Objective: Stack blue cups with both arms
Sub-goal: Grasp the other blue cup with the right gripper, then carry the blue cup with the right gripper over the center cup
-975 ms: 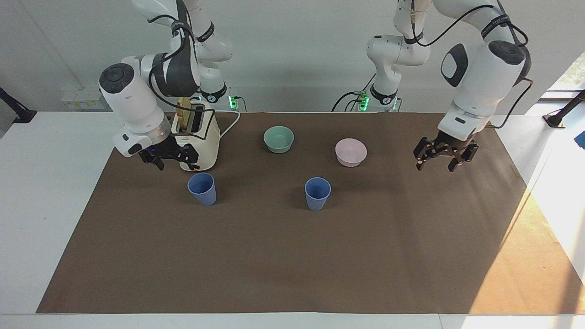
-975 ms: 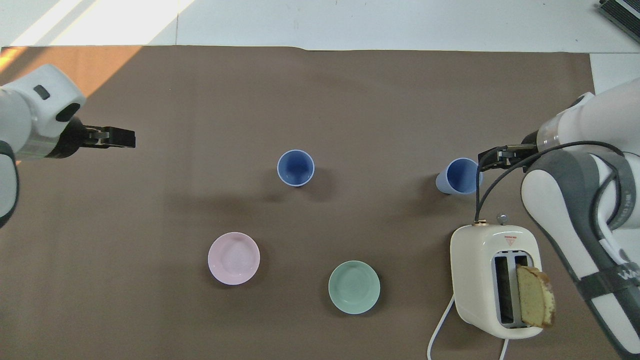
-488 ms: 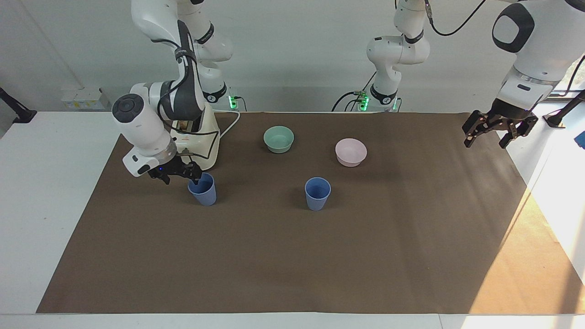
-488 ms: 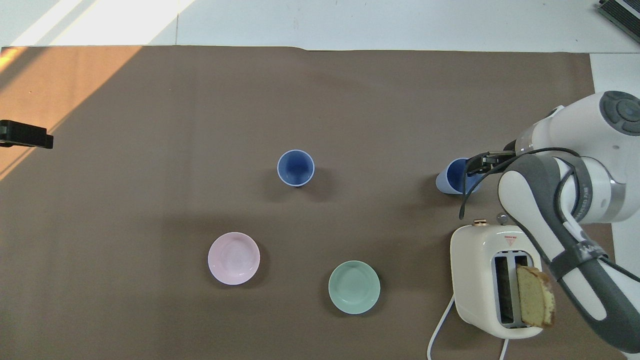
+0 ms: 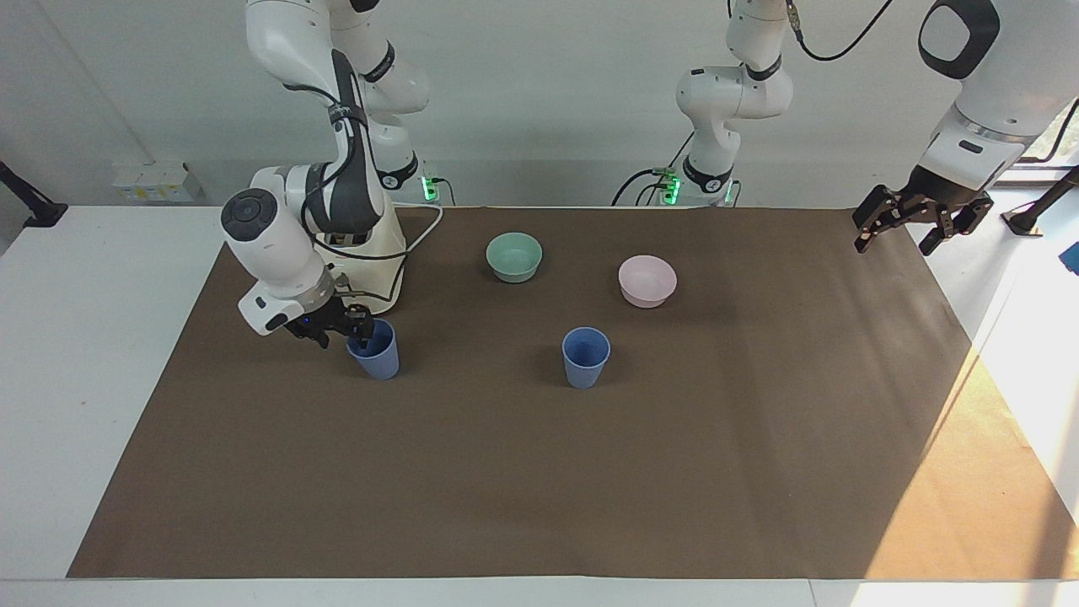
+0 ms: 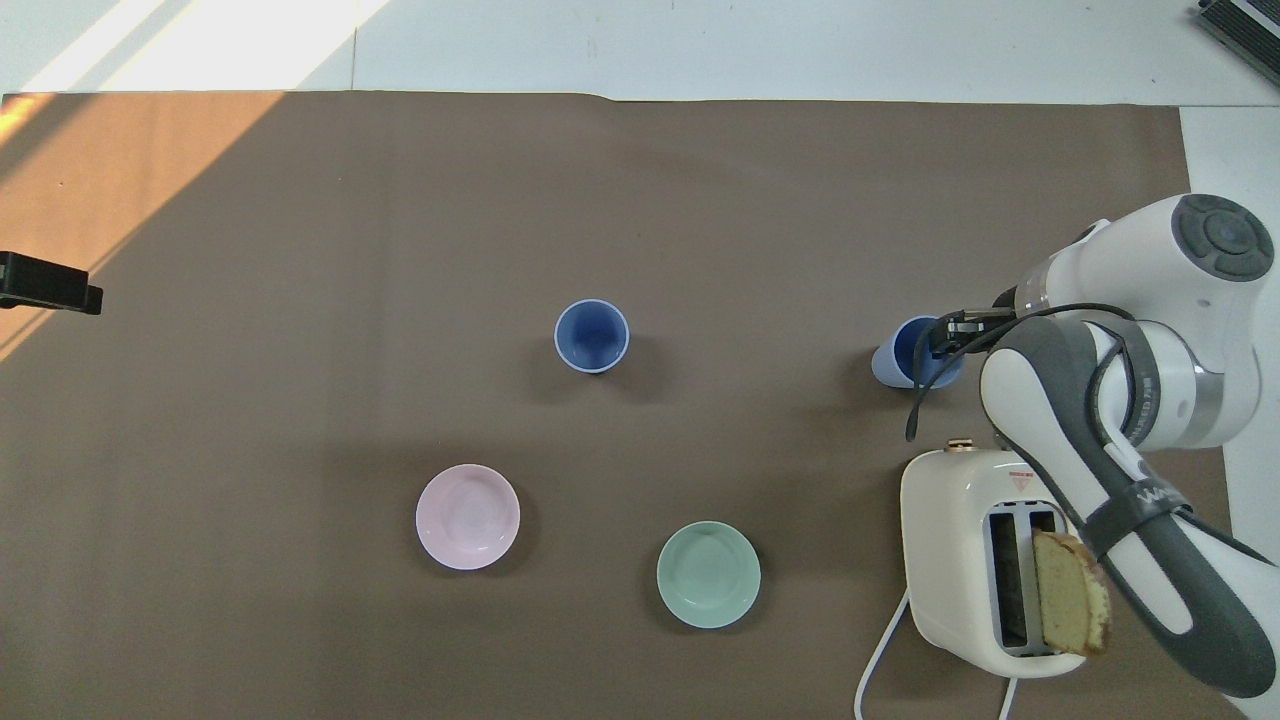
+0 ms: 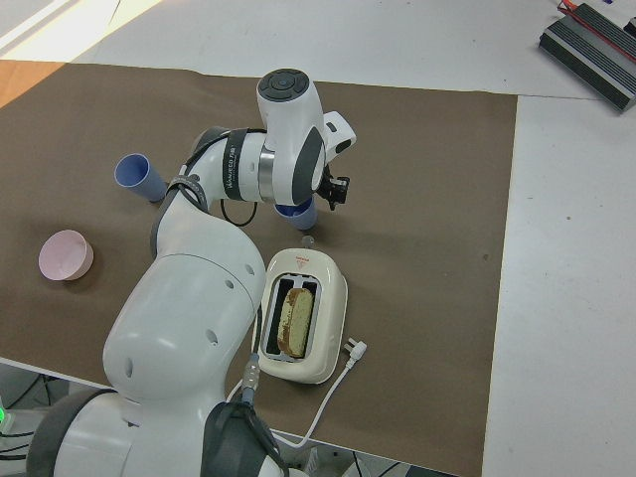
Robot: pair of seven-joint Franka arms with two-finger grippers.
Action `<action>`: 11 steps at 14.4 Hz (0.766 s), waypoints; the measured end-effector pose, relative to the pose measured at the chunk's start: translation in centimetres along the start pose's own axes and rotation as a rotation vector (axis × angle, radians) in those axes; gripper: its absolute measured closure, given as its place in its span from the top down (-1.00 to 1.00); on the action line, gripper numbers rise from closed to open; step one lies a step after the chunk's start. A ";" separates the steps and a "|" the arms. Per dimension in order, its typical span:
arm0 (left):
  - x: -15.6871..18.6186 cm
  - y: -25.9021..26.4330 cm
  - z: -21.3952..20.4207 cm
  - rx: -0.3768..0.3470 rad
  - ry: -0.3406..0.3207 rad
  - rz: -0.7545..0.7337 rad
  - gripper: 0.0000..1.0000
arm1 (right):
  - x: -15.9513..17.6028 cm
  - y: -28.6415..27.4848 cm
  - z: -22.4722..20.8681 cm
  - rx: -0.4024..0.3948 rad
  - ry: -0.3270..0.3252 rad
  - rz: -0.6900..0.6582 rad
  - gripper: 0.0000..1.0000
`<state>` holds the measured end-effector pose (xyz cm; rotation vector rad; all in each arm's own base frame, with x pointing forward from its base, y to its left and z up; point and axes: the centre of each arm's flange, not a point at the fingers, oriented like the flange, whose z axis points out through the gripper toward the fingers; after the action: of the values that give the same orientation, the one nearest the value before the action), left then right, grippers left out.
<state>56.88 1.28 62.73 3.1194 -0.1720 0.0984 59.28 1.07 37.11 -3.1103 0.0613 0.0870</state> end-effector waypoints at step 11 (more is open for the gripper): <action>-0.1 0.1 -0.1 -0.001 -0.003 0.002 1.00 | 1.4 -4.2 -7.1 0.029 0.015 -0.061 -0.90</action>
<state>56.82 1.17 62.82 3.1189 -0.1750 0.0930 61.20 5.05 44.26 -3.0815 -0.0320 0.0600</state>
